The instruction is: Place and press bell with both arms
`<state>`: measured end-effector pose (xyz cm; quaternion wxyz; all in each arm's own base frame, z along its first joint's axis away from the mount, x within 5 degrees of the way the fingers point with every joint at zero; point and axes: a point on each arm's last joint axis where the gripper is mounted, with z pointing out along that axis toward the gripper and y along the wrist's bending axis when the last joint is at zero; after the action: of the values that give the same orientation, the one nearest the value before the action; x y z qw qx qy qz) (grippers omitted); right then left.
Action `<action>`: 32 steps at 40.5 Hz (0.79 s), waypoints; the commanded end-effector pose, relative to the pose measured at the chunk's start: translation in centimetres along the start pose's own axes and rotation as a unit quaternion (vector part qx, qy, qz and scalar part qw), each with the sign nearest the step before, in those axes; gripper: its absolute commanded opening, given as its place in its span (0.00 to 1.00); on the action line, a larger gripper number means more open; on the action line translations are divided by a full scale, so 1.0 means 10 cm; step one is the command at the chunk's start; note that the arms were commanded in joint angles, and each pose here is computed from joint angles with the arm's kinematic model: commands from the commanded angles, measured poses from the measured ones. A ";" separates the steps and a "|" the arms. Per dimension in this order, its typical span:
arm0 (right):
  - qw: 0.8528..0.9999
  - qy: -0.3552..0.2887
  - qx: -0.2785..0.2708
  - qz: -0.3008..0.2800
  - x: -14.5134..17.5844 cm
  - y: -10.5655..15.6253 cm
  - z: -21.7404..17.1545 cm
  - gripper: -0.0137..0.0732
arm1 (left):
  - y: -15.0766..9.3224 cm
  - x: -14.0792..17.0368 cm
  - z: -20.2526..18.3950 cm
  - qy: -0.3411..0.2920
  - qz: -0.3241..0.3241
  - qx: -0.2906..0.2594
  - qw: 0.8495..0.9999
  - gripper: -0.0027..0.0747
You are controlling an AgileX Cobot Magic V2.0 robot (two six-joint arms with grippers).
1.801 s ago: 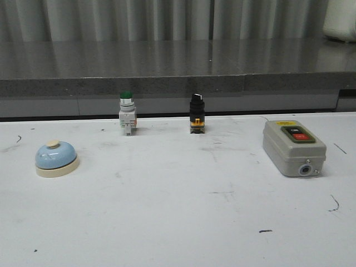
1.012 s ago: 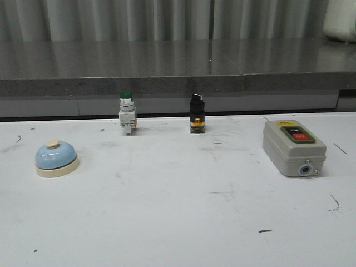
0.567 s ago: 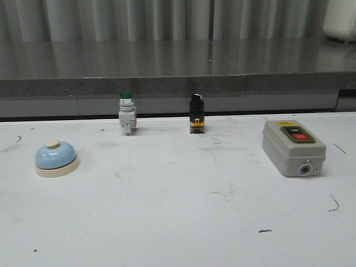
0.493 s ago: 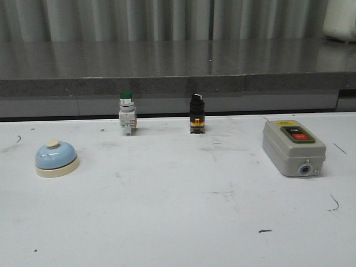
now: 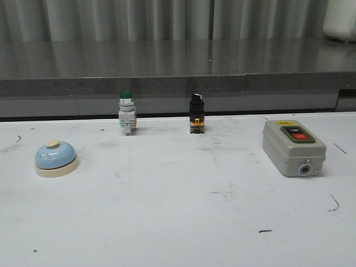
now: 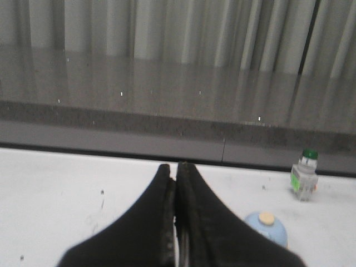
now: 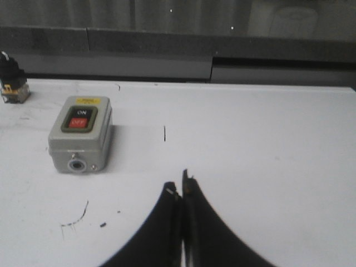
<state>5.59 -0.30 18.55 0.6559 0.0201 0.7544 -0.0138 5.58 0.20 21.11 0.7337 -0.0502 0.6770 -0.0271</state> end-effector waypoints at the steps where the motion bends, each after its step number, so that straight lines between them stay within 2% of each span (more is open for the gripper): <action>1: 0.996 -0.094 -0.002 0.003 -0.19 0.00 -0.03 0.08 | 0.00 -0.17 -0.03 -0.110 -0.010 0.005 0.994 0.01; 4: 0.992 -0.126 -0.003 0.004 -0.32 0.01 -0.07 0.08 | -0.02 -0.35 -0.06 -0.143 -0.011 0.008 0.990 0.01; 9: 0.990 -0.143 -0.001 0.004 -0.61 0.01 -0.19 0.08 | -0.07 -0.69 -0.08 -0.146 -0.010 0.012 0.989 0.01; 16: 0.994 -0.111 0.002 0.005 -0.97 0.00 -0.28 0.08 | -0.12 -1.04 0.09 -0.053 -0.004 0.007 0.999 0.01; 23: 0.999 -0.052 0.004 0.005 -1.20 0.00 -0.14 0.08 | -0.14 -1.16 0.37 0.030 -0.004 0.000 1.000 0.01; 32: 0.999 -0.037 0.004 0.005 -1.24 0.00 -0.05 0.08 | -0.14 -1.17 0.45 0.040 -0.004 -0.001 0.999 0.01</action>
<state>6.64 -0.38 29.13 0.6486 0.0264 0.7606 -0.0116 9.07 0.24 31.48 0.6717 -0.0504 0.7385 -0.0283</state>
